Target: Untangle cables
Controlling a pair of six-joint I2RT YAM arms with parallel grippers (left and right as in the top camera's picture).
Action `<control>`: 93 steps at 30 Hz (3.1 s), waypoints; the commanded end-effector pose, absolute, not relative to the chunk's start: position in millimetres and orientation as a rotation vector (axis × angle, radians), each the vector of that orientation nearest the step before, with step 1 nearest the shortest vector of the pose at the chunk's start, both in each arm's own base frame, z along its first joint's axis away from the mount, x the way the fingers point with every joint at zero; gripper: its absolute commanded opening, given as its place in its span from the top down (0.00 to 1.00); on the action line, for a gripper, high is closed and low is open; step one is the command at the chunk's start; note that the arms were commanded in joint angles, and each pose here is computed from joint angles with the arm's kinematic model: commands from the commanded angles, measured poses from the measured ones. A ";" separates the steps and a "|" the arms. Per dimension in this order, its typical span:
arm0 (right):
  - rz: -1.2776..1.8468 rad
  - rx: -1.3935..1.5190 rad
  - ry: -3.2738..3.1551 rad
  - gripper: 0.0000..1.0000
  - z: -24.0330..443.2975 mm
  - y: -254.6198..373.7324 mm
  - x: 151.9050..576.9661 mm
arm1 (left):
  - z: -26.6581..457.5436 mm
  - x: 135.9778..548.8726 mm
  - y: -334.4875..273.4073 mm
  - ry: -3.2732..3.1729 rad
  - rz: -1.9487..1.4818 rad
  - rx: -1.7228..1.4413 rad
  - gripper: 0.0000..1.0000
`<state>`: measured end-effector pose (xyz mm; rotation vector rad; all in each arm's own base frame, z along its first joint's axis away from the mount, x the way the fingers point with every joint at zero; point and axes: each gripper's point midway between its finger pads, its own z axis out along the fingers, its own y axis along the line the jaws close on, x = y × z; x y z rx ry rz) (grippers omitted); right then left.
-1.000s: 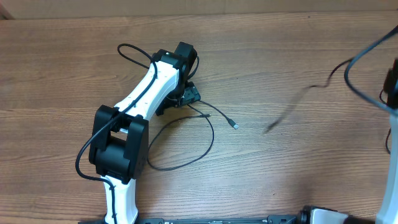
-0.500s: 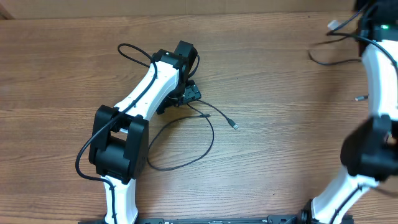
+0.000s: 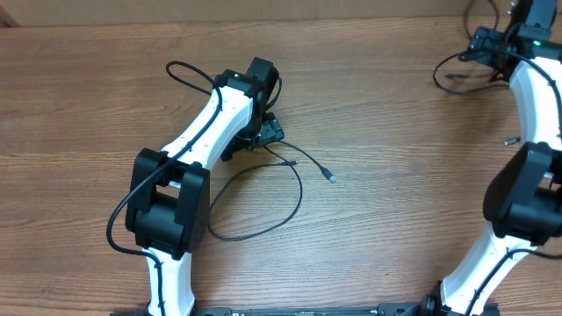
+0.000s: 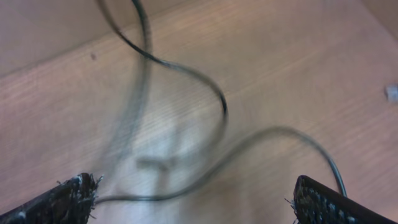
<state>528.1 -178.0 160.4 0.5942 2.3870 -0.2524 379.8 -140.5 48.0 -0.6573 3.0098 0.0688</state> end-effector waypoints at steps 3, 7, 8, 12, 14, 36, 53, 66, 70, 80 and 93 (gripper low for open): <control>-0.135 0.818 2.191 0.00 281.4 -161.7 474.7 | 45.0 378.4 -141.6 3.018 0.071 -0.665 0.00; -0.038 0.936 2.300 0.00 288.3 -132.7 417.1 | 45.1 378.4 -141.6 3.018 0.071 -0.665 0.00; 0.007 0.936 2.353 0.00 287.0 -121.4 403.2 | 45.1 378.4 -141.6 3.018 0.071 -0.665 0.01; 0.204 0.940 2.518 0.00 281.6 -80.7 361.5 | 45.1 378.4 -141.6 3.018 0.071 -0.665 0.00; 0.325 0.918 2.559 0.00 286.2 -58.9 349.2 | 45.1 378.4 -141.6 3.018 0.071 -0.665 0.01; 0.621 0.209 2.592 0.00 328.7 118.5 207.6 | 45.1 378.4 -141.6 3.018 0.071 -0.665 0.00; 1.008 0.422 2.545 0.00 210.6 151.1 165.8 | 45.1 378.4 -141.6 3.018 0.071 -0.665 0.00; 0.997 0.414 2.620 0.00 142.4 159.6 166.1 | 45.1 378.4 -141.6 3.018 0.071 -0.665 0.00; 0.963 0.430 2.622 0.00 138.0 156.8 169.2 | 45.1 378.4 -141.6 3.018 0.071 -0.665 0.01; 0.859 0.480 2.695 0.00 117.4 152.7 174.3 | 45.0 378.4 -141.6 3.018 0.071 -0.665 0.00; 0.652 0.559 2.792 0.00 75.7 147.6 193.7 | 45.0 378.4 -141.6 3.018 0.071 -0.665 0.00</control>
